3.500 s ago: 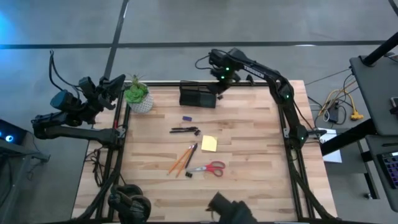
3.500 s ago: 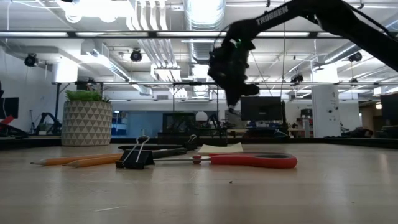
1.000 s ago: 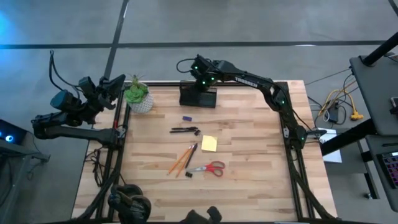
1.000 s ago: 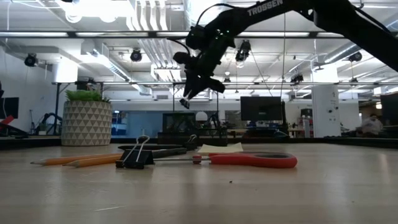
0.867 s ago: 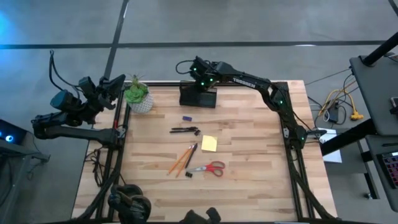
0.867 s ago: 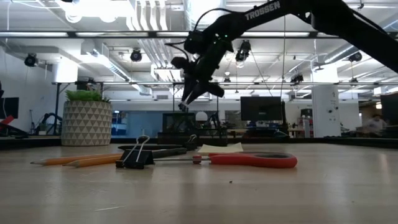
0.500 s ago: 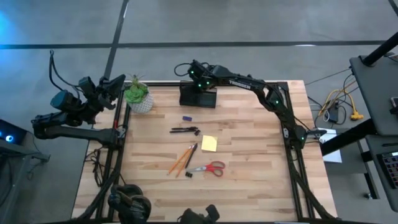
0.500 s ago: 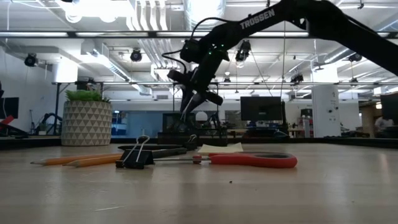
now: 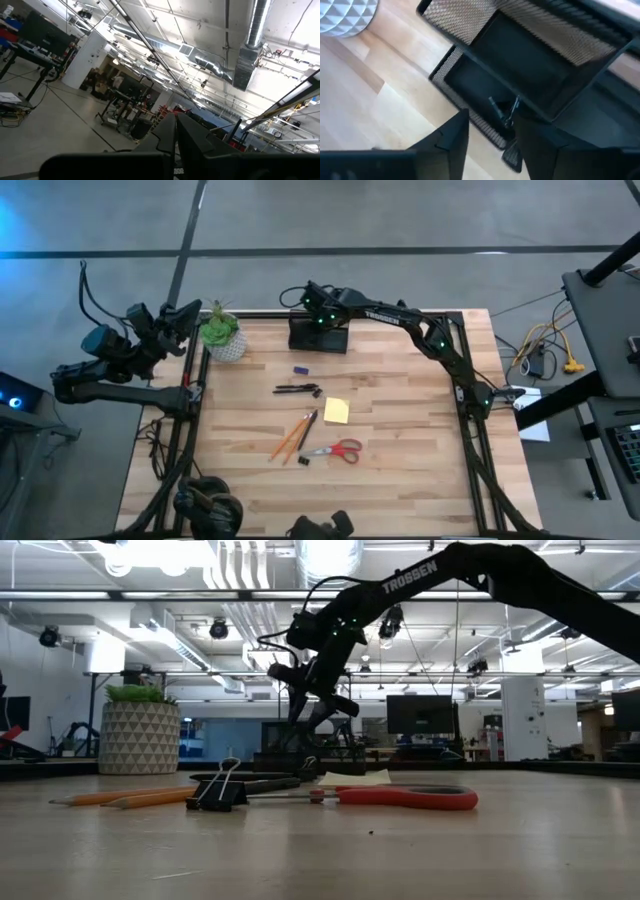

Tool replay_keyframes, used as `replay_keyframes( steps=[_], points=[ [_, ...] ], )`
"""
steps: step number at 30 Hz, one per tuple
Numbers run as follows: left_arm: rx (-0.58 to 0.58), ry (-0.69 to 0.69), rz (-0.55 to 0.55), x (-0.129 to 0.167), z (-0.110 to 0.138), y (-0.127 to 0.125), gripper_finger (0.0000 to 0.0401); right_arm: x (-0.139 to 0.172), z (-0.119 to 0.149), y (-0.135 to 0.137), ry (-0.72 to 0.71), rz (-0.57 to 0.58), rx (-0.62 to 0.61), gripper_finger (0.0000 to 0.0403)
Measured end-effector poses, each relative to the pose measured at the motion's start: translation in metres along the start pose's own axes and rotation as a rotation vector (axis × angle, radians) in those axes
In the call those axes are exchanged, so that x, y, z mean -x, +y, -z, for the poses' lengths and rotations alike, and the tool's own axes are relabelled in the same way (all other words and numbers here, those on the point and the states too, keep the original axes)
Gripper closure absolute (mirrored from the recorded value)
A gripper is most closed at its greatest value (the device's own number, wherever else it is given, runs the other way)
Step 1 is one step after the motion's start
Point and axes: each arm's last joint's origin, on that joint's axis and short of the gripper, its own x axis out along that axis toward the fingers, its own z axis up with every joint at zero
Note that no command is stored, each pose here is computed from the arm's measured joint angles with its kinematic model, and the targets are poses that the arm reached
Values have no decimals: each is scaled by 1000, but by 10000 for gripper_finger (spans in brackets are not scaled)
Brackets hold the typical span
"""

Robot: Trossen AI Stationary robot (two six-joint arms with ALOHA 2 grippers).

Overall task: Pick and place office supplies into organizer
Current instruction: Put the eraser into the bottom left section of black desk organizer

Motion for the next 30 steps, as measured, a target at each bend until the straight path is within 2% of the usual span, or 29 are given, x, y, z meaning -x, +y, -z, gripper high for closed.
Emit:
replay_keyframes(
  steps=[4, 7, 13, 16, 25, 30],
  points=[
    [0, 0, 0, 0, 0, 0, 401, 16, 2, 7, 40, -87, 38, 220],
    [1, -1, 1, 1, 0, 0, 401, 29, 9, 16, 83, -120, 145, 214],
    [14, -20, 6, 3, -4, 1, 401, 38, 27, 23, 175, -101, 385, 220],
    [16, -23, 6, 2, -4, 0, 401, 34, 31, 28, 187, -103, 415, 228],
    [-3, 2, -3, -2, 2, -1, 401, 15, 54, 55, 185, -146, 814, 225],
    [-8, 9, -5, -4, 4, -2, 401, -7, 63, 71, 99, -91, 920, 219]
  ],
)
